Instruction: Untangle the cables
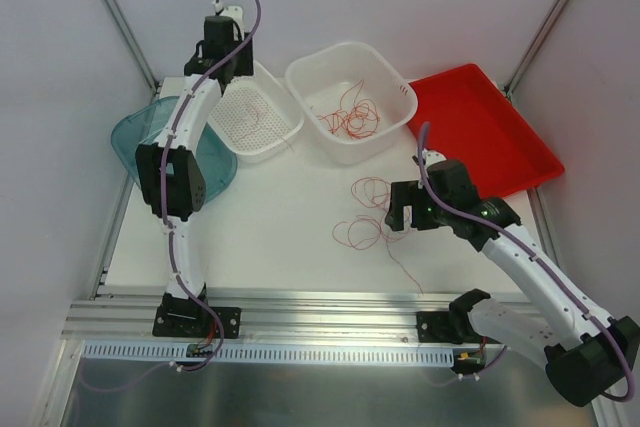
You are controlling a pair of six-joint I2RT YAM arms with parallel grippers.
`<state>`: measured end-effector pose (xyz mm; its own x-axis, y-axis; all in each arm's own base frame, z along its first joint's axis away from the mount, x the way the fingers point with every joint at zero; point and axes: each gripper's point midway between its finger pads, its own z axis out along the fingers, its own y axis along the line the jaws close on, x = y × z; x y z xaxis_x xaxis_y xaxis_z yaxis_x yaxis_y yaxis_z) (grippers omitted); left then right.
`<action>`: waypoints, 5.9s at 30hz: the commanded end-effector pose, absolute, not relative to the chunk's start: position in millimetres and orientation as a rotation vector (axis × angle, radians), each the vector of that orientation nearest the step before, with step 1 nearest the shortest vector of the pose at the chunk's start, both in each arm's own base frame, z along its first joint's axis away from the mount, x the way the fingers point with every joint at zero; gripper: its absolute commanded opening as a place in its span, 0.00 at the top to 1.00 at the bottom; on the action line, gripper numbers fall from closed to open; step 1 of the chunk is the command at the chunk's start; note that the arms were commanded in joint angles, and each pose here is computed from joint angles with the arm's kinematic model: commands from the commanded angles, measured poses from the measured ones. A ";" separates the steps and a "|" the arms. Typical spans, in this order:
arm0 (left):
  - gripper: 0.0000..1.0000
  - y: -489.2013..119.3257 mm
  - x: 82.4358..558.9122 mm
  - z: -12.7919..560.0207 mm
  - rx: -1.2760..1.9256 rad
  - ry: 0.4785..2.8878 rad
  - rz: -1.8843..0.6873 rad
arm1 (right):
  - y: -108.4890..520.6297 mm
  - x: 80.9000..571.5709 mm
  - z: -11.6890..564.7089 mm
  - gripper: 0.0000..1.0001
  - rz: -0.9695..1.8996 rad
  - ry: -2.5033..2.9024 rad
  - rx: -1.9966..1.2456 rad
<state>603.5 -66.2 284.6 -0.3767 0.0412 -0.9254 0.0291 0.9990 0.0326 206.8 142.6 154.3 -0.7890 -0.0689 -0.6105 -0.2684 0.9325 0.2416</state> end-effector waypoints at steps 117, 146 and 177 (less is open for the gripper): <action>0.01 -238.7 230.6 104.7 0.191 2.529 -0.585 | 148.6 220.7 48.8 0.24 0.309 2.676 -0.059; 0.01 -215.7 209.4 97.0 0.128 2.508 -0.584 | 296.0 221.0 35.5 0.96 0.512 2.721 -0.460; 0.98 -259.0 225.3 39.7 0.527 2.603 -0.371 | 242.4 214.3 27.3 0.99 0.393 2.740 -0.346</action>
<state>221.3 -260.1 27.4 -0.8537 0.2803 -0.4390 0.3967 0.8960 -0.1994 210.3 244.0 16.3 -0.9142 -0.2168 -0.3423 -0.2997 0.9303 0.2114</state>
